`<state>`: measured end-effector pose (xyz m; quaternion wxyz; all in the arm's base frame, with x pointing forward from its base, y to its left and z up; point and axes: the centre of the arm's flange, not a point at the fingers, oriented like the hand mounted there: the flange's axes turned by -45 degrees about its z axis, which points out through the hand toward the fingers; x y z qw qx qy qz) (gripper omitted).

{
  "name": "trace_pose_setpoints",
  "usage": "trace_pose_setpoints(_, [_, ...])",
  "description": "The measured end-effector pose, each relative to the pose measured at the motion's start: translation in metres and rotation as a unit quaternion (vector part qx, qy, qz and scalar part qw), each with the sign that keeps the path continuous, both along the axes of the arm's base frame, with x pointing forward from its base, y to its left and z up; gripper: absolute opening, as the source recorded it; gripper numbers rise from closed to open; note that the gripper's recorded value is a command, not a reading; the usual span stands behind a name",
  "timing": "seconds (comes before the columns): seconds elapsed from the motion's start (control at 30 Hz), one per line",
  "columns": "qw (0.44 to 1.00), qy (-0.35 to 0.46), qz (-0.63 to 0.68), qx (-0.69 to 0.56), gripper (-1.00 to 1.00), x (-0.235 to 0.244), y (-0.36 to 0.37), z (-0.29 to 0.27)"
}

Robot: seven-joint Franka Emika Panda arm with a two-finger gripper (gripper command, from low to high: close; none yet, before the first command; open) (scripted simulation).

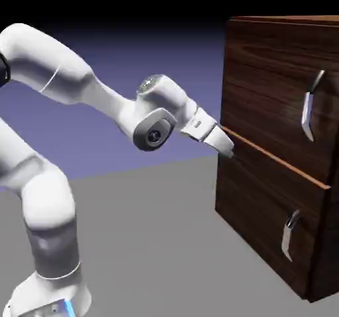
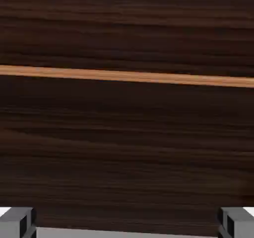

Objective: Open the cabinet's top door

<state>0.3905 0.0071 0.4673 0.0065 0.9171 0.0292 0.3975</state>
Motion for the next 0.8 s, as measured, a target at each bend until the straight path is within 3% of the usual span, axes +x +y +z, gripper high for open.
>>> trace_pose_setpoints(0.8, [0.979,-0.2,0.032,-0.004,1.0,-0.013,0.0,0.136])
